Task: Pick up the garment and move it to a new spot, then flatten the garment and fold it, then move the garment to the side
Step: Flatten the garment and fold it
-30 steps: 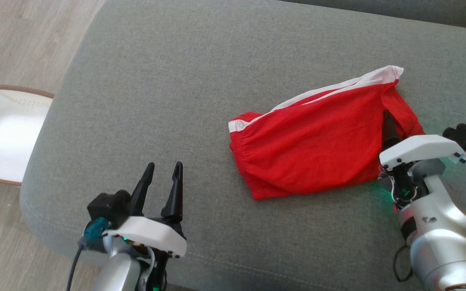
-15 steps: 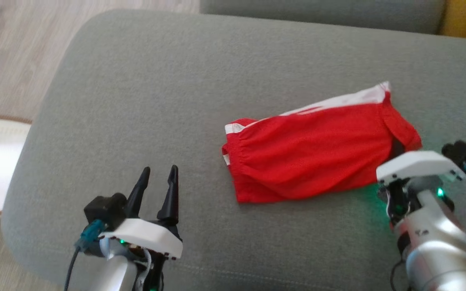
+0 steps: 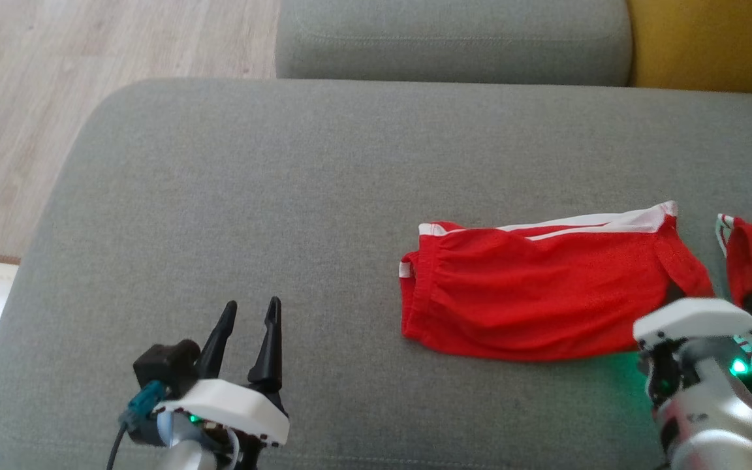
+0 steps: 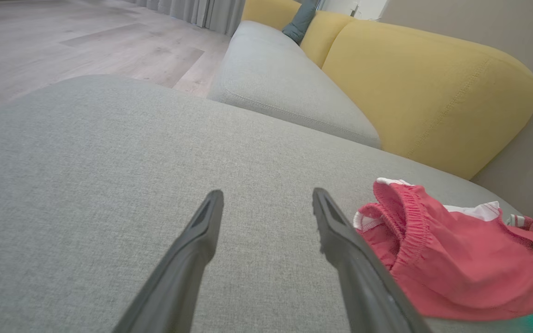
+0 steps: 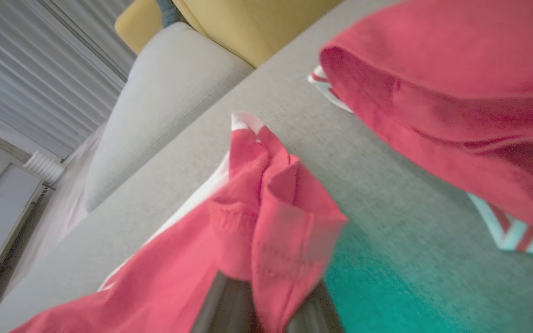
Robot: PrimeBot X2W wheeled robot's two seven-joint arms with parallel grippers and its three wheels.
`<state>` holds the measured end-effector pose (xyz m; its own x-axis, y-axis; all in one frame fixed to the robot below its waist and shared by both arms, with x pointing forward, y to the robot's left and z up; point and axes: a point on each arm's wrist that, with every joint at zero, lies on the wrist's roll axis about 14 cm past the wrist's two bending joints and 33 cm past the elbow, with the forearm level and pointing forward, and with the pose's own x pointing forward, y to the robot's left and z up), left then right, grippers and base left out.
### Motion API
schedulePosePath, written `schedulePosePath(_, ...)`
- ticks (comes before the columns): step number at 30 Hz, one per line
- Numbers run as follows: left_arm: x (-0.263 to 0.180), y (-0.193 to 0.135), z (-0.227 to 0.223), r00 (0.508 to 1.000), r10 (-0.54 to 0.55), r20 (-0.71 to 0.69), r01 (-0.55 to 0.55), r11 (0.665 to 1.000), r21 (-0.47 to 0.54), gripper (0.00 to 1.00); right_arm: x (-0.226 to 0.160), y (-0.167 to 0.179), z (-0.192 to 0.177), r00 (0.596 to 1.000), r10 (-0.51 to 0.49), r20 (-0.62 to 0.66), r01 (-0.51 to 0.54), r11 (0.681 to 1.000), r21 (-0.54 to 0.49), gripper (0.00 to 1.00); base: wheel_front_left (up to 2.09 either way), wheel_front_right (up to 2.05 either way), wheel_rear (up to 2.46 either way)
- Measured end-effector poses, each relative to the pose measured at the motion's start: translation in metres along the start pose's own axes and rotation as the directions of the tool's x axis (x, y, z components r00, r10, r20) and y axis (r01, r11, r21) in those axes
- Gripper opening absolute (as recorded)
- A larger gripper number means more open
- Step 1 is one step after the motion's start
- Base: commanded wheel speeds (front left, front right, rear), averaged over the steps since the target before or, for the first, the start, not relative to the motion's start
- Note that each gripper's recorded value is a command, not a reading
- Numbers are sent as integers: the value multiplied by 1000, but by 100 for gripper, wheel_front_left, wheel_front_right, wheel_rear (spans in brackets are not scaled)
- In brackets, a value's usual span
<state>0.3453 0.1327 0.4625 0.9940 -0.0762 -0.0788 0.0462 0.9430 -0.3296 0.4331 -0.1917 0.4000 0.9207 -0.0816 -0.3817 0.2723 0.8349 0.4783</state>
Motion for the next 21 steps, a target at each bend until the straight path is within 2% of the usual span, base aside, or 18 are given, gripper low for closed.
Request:
schedulePosePath(4, -2, -1, 3, 1000, -5, 11, 5, 1000, 2, 100, -1, 34, 18, 993, 96, 64, -94, 995, -32, 0, 0, 0, 0)
schedulePosePath(8, -7, 2, 9, 1000, 3, 31, -3, 1000, 1, 100, -6, 77, 27, 969, 228, 93, -225, 973, -46, 0, 0, 0, 0)
schedulePosePath(13, -16, 15, 16, 997, 44, 59, -44, 999, -7, 100, -29, 128, 1, 915, 402, 41, -401, 915, -39, 0, 0, 0, 0)
schedulePosePath(21, -33, 31, 11, 993, 103, 56, -102, 995, -20, 100, -66, 188, -48, 802, 590, -90, -595, 802, -44, 0, 0, 0, 0)
